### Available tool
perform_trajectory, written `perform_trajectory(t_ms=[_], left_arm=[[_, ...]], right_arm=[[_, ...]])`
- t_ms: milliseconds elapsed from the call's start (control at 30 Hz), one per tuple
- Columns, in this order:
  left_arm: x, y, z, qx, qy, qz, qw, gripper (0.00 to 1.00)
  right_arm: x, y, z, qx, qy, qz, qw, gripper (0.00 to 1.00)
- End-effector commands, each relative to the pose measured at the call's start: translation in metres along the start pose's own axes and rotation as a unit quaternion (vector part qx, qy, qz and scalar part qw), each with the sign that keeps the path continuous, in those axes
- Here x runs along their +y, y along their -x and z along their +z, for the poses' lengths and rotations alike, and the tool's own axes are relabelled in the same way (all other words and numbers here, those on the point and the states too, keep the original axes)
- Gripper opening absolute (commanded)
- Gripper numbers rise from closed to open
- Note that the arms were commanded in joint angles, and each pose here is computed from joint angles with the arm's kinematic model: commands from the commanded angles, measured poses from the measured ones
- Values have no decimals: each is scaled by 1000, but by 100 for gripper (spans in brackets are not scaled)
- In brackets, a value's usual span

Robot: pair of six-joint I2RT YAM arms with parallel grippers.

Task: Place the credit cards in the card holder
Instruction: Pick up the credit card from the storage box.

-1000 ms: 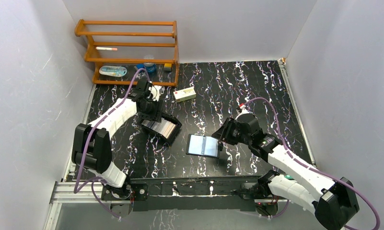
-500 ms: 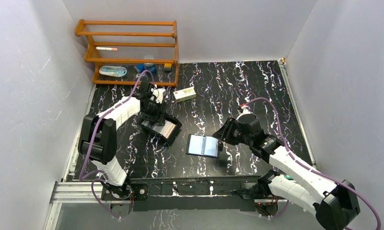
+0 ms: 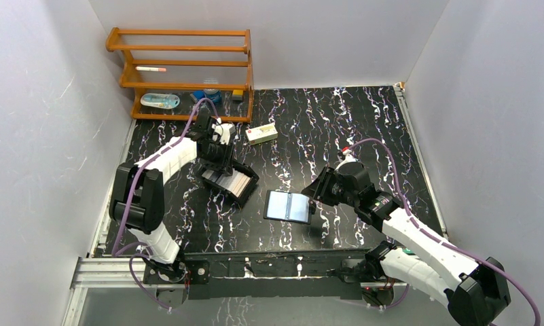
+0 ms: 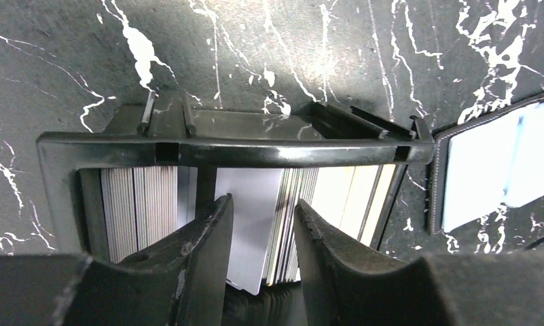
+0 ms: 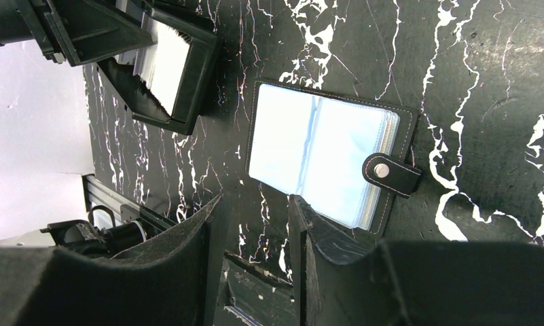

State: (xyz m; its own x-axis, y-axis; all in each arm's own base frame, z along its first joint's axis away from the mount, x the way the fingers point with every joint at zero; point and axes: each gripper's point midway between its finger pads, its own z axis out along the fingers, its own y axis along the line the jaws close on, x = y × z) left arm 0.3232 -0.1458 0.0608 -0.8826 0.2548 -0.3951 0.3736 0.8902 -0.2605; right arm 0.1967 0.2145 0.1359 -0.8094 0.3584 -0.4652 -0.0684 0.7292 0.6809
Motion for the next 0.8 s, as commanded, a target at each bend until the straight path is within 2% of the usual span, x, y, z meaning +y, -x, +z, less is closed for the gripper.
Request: perform_trajectory(t_ms=[0, 200, 533, 767], left_arm=[[-21, -8, -16, 3, -42, -8, 999, 35], [-16, -14, -15, 14, -28, -7, 999, 25], [-3, -7, -30, 11, 19, 4, 1000, 2], [-2, 8, -49, -23, 44, 7, 999, 0]], right_arm=[[10, 9, -2, -21, 15, -2, 1000, 46], [10, 10, -2, -22, 15, -3, 1000, 46], [10, 10, 2, -19, 13, -1, 1000, 45], [8, 9, 4, -17, 12, 1, 1000, 45]])
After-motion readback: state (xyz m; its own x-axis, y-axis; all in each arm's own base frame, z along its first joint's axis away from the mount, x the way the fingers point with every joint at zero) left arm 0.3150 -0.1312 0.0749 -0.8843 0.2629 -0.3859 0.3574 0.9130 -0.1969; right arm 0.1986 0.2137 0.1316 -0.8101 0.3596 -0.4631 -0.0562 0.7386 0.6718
